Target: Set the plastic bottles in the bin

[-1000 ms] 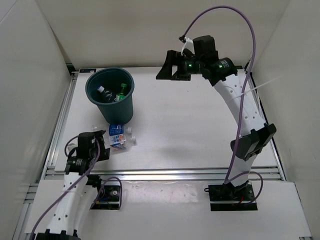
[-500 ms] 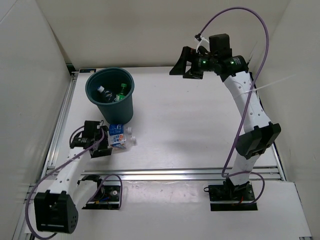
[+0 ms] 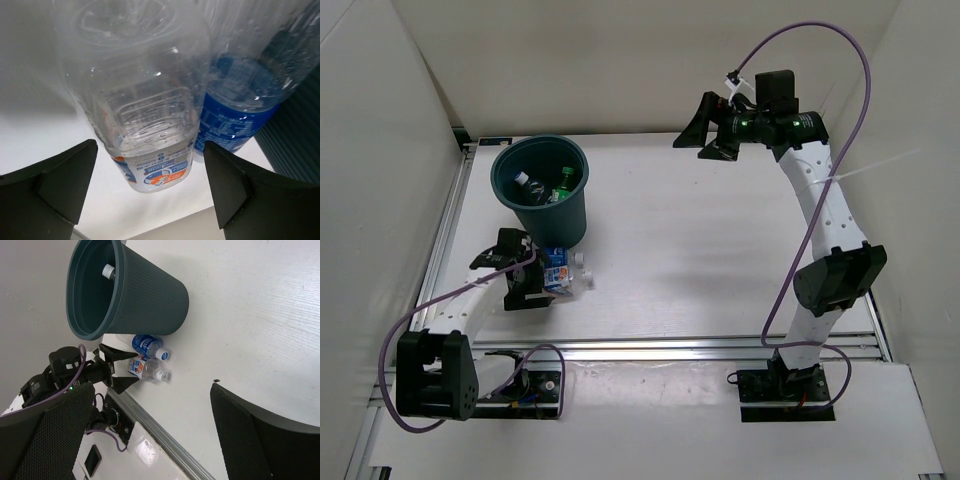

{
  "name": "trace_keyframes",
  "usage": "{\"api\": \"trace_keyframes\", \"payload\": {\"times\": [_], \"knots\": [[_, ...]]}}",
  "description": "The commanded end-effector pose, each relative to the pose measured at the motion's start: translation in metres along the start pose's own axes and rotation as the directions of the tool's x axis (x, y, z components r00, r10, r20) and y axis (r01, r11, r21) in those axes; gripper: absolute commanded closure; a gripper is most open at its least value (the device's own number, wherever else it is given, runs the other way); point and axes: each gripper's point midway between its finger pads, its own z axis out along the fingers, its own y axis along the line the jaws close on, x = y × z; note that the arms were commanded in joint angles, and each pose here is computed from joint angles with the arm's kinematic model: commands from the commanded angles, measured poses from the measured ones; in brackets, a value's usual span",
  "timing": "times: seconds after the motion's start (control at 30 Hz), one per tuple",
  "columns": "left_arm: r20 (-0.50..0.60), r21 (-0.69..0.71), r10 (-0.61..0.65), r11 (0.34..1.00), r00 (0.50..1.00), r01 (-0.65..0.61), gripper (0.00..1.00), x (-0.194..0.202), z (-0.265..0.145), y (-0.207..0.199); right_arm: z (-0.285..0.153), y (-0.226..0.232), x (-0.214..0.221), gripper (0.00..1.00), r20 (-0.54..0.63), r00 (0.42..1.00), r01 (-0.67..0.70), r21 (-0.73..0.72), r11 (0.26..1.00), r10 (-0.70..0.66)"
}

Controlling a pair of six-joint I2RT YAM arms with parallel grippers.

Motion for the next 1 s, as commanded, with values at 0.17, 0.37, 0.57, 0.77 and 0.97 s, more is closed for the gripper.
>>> {"api": "trace_keyframes", "payload": {"times": [0.17, 0.37, 0.57, 0.77, 0.97], "knots": [[-0.075, -0.118, 0.002, 0.993, 0.997, -0.011, 0.2, 0.011, 0.003, 0.031, -0.014, 0.017, 0.002, 0.0, 0.015, 1.0, 0.028, -0.043, 0.999, -0.028], [-0.113, -0.21, 0.017, 0.977, 0.993, -0.041, 0.26, 0.014, 0.007, 0.058, -0.011, 0.014, 0.007, 0.0, -0.004, 1.0, 0.006, -0.044, 0.999, -0.006], [-0.141, -0.277, 0.043, 0.957, 0.989, -0.081, 0.27, 0.014, 0.007, 0.086, -0.009, 0.012, 0.013, 0.0, -0.023, 1.0, -0.004, -0.055, 0.998, 0.003], [-0.157, -0.321, 0.065, 0.94, 0.986, -0.113, 0.12, 0.014, 0.012, 0.104, -0.011, 0.015, 0.016, 0.0, -0.028, 1.0, -0.014, -0.063, 0.998, 0.012], [-0.19, -0.303, 0.106, 0.939, 0.976, -0.161, 0.58, 0.018, -0.007, 0.09, -0.011, 0.012, 0.02, 0.0, -0.037, 0.999, -0.023, -0.058, 0.998, 0.021]]}}
